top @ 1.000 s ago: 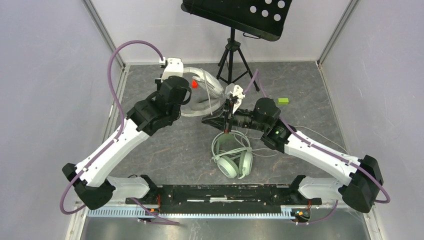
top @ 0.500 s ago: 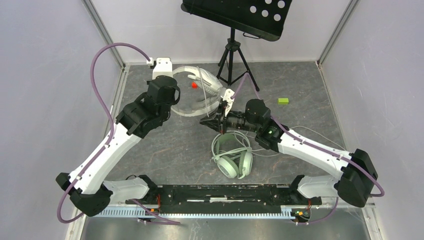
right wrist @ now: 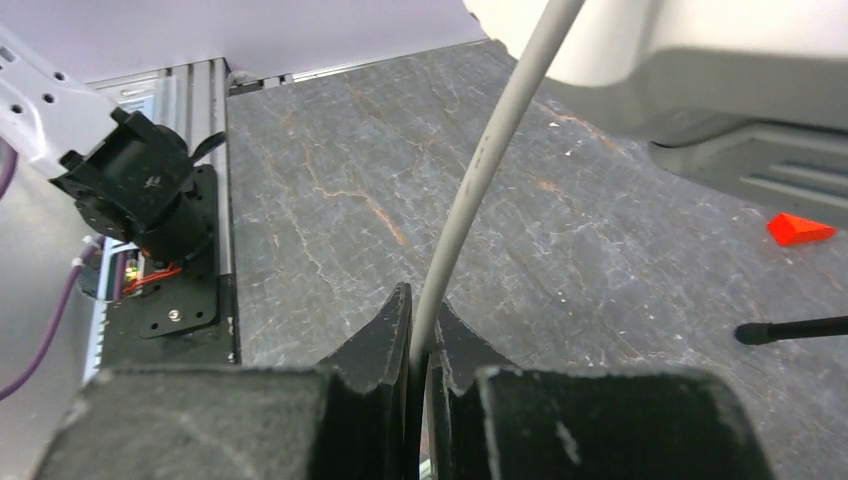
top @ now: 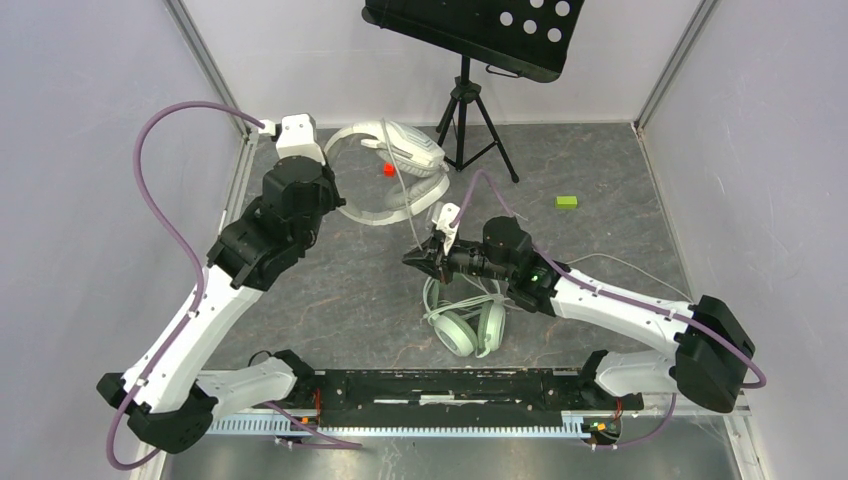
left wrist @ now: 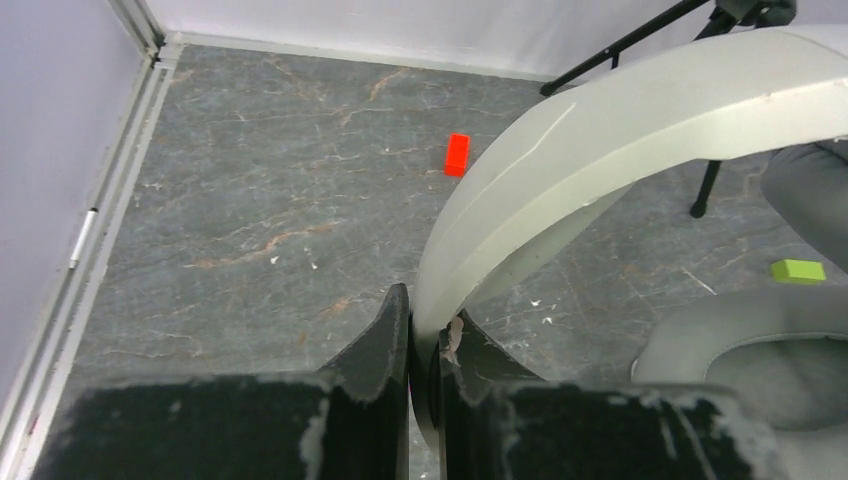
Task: Wrap the headphones
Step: Wrap the headphones cable around the headphones.
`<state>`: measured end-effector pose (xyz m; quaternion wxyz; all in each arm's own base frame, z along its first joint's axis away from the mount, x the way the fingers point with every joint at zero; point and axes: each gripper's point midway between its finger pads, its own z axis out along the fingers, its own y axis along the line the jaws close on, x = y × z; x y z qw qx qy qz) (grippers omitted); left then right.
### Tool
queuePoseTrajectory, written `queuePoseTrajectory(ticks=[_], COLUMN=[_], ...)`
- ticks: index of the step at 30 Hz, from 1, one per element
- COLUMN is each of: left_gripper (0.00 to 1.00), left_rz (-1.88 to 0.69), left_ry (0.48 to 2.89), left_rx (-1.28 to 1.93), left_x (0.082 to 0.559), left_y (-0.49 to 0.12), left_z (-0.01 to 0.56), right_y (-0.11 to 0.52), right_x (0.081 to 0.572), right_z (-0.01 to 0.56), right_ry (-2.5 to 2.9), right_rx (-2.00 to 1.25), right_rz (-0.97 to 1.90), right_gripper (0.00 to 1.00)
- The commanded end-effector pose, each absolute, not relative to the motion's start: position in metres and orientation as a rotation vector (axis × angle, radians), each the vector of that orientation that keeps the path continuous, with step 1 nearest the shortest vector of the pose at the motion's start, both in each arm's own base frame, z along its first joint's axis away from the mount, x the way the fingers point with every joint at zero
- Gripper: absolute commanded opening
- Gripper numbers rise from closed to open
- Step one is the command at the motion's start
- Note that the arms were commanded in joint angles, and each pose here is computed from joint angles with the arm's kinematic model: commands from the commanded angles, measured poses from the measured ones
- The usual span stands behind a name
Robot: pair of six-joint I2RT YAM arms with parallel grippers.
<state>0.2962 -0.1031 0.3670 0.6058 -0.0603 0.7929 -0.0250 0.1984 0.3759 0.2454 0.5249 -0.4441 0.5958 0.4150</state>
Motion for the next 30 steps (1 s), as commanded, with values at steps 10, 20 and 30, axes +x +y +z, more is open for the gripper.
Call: queuePoseTrajectory(ticks=[10, 20, 30], left_gripper=[0.02, 0.02, 0.02], left_rz=[-0.43, -0.431, -0.492], left_ry=[1.627, 1.574, 1.549], left_rx=[-0.323, -0.349, -0.366], left_x=[0.288, 0.286, 0.282], left_y=[-0.114, -0.106, -0.108], left_z=[0.431, 0.44, 0.448], right_y=[0.366, 0.362, 0.357], right_x=[0.211, 0.199, 0.19], right_z=[0.226, 0.238, 0.233], right_ry=[1.384, 1.284, 1.24], right_rx=[-1.055, -1.059, -1.075], right_rz=[0.851, 0.895, 0.909], right_gripper=[0.06, 0.21, 0.08])
